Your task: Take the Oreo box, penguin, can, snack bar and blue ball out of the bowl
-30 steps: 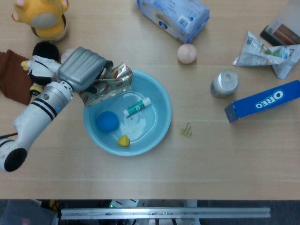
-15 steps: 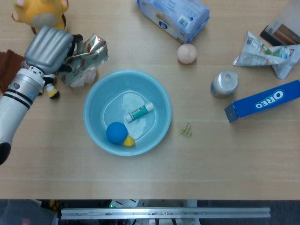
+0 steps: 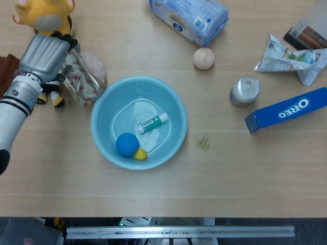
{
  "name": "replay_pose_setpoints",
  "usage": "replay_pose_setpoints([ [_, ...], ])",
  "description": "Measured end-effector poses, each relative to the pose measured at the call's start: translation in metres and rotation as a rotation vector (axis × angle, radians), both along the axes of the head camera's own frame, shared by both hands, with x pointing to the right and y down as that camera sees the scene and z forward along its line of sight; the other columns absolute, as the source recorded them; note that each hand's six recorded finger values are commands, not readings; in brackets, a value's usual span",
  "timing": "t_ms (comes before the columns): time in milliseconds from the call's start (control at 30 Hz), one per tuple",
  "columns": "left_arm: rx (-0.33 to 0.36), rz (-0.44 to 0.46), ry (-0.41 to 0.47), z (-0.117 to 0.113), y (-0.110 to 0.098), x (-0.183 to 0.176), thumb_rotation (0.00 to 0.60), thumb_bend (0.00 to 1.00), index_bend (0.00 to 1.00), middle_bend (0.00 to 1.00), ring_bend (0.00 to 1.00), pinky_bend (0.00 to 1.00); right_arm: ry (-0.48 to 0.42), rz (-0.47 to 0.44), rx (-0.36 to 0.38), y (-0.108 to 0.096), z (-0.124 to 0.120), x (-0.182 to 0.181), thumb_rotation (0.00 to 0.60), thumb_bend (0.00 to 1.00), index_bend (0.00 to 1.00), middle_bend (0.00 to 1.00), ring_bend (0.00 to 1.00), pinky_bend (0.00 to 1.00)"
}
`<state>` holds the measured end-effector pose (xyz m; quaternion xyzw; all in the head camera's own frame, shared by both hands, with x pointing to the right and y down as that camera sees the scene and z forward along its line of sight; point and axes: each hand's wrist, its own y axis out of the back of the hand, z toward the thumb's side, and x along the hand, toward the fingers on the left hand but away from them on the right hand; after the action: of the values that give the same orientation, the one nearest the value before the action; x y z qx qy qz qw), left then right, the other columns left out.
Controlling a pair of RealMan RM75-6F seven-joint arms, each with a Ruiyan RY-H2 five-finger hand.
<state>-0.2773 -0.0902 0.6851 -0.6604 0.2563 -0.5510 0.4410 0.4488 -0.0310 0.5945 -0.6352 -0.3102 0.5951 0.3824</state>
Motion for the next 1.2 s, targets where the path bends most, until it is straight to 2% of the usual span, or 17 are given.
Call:
replay_pose_setpoints([
  [300, 0.005, 0.035, 0.041, -0.016, 0.011, 0.01, 0.6, 0.4, 0.2, 0.19, 0.18, 0.39, -0.005, -0.027, -0.008, 0.001, 0.003, -0.007, 0.6, 0.29, 0.0, 0.29, 0.22, 0.47],
  [633, 0.007, 0.087, 0.083, -0.034, 0.032, 0.014, 0.6, 0.4, 0.34, 0.28, 0.23, 0.39, -0.018, -0.067, -0.009, 0.002, 0.001, -0.019, 0.6, 0.29, 0.03, 0.3, 0.22, 0.47],
  [733, -0.012, 0.119, 0.086, -0.036, 0.041, 0.017, 0.6, 0.4, 0.39, 0.31, 0.26, 0.4, -0.023, -0.071, -0.007, 0.001, 0.001, -0.021, 0.6, 0.29, 0.04, 0.3, 0.22, 0.47],
  [933, -0.108, 0.213, 0.081, -0.035, 0.069, 0.028, 0.6, 0.4, 0.39, 0.32, 0.27, 0.4, -0.026, -0.07, -0.008, 0.002, 0.001, -0.02, 0.6, 0.29, 0.05, 0.3, 0.22, 0.47],
  [1067, -0.154, 0.275, 0.074, -0.033, 0.084, 0.037, 0.6, 0.37, 0.37, 0.32, 0.27, 0.4, -0.031, -0.072, -0.012, 0.002, 0.003, -0.021, 0.6, 0.29, 0.05, 0.3, 0.22, 0.48],
  [1200, -0.163, 0.297, 0.085, -0.033, 0.091, 0.042, 0.6, 0.36, 0.32, 0.32, 0.27, 0.4, -0.039, -0.091, -0.016, 0.002, 0.004, -0.026, 0.6, 0.29, 0.05, 0.3, 0.22, 0.48],
])
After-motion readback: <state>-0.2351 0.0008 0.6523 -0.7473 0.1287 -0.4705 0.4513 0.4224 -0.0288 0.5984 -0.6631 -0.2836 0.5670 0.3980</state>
